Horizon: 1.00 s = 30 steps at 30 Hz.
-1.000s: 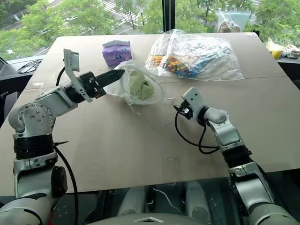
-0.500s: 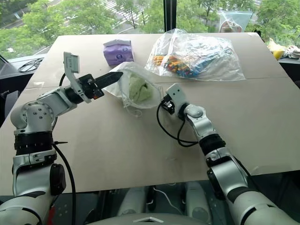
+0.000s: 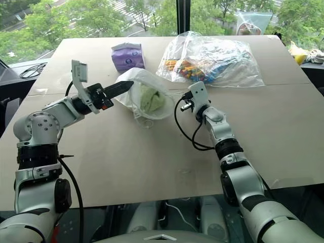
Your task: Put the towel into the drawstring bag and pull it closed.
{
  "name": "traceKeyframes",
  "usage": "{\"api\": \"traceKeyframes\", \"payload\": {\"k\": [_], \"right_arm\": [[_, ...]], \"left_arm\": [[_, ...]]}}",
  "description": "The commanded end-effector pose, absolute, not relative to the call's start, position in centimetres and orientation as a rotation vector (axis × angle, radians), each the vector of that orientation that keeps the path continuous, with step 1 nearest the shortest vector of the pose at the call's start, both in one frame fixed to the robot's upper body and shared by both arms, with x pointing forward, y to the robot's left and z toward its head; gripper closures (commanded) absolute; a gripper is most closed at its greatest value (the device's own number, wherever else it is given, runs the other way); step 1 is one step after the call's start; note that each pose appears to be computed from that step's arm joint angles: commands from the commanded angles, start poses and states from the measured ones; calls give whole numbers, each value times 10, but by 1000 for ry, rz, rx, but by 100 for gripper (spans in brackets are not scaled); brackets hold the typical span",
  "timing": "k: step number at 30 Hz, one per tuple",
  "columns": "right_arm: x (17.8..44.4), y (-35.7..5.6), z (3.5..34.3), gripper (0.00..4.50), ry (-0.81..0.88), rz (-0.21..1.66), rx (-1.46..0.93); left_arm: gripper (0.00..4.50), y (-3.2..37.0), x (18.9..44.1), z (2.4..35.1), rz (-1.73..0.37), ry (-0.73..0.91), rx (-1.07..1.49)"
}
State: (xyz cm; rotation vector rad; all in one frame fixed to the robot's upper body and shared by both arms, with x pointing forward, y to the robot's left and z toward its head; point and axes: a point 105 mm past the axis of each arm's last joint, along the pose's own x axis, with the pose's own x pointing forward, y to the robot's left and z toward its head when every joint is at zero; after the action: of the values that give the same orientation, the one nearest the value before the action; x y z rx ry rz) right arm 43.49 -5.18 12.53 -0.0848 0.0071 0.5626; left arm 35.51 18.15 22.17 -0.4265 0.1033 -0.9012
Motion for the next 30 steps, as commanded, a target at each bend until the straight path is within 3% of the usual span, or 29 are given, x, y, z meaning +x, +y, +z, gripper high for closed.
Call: {"api": "traceKeyframes", "payload": {"k": [1, 12, 17, 19, 26, 30], "right_arm": [[441, -74, 159, 444, -113, 465, -67], [439, -127, 204, 444, -222, 305, -116], [435, -136, 213, 450, -230, 290, -145], [434, -134, 215, 450, -234, 295, -162], [429, -127, 217, 450, -233, 306, -162], [430, -122, 214, 450, -220, 326, -166]], "left_arm": [[450, 182, 351, 233, -909, 48, -402], [450, 168, 363, 232, -911, 23, -333], [228, 166, 376, 243, -871, -24, -324], [158, 171, 370, 245, -881, -23, -329], [158, 196, 331, 233, -911, 36, -292], [158, 201, 308, 186, -890, 228, -75]]}}
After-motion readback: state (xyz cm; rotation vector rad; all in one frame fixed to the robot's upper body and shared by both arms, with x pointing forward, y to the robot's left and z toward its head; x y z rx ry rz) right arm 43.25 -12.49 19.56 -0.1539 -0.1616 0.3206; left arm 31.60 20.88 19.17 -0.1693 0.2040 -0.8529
